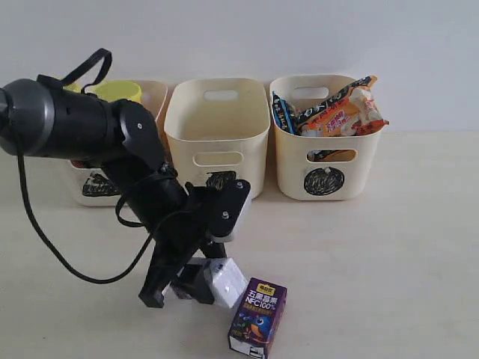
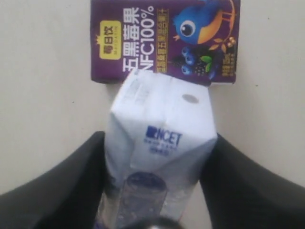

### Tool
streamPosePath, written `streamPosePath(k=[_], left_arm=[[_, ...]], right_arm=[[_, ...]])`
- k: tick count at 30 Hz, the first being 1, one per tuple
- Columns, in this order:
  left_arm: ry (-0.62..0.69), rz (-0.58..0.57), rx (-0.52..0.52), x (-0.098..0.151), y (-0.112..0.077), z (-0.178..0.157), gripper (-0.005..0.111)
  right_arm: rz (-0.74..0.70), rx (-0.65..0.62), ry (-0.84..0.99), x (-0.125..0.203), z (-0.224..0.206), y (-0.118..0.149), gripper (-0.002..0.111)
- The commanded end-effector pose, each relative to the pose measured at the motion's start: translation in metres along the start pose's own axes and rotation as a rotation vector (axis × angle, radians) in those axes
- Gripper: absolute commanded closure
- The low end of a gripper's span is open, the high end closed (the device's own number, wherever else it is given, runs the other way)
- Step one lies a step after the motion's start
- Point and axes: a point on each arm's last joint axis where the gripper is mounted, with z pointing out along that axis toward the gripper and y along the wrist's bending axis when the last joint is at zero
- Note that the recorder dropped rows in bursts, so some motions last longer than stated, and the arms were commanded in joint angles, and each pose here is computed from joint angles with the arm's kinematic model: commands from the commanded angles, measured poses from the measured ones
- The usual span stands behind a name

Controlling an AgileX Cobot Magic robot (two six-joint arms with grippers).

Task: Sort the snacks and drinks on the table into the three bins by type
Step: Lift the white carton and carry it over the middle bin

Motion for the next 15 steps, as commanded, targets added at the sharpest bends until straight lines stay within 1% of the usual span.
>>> streamPosePath(k=[1, 4, 8, 9, 10, 11, 12, 15], left_arm=[[-0.033, -0.027, -0.079, -0.015, -0.003, -0.036, 0.102], [-0.049, -0.043, -0.132, -0.022, -0.006, -0.056, 0.102], [-0.101, -0.112, -0.224, -0.032, -0.008, -0.083, 0.102], [-0.157, -0.154, -0.305, -0.039, -0.007, -0.097, 0.102], [-0.222, -0.19, -0.41, -0.046, -0.003, -0.112, 0.102], [-0.25, -0.208, -0.456, -0.048, -0.002, -0.119, 0.102], [-0.288, -0.24, -0.559, -0.05, 0.004, -0.129, 0.102], [-0.313, -0.283, -0.715, -0.049, 0.018, -0.138, 0.102]], right_arm=[[-0.007, 0.005, -0.005, 0.001, 0.0, 0.0, 0.109], [-0.007, 0.005, -0.005, 0.001, 0.0, 0.0, 0.109], [-0.007, 0.005, -0.005, 0.001, 0.0, 0.0, 0.109], [-0.007, 0.005, -0.005, 0.001, 0.0, 0.0, 0.109], [-0.007, 0.005, -0.005, 0.001, 0.0, 0.0, 0.109], [-0.007, 0.005, -0.005, 0.001, 0.0, 0.0, 0.109], [-0.007, 0.005, -0.005, 0.001, 0.0, 0.0, 0.109], [-0.007, 0.005, -0.005, 0.001, 0.0, 0.0, 0.109]])
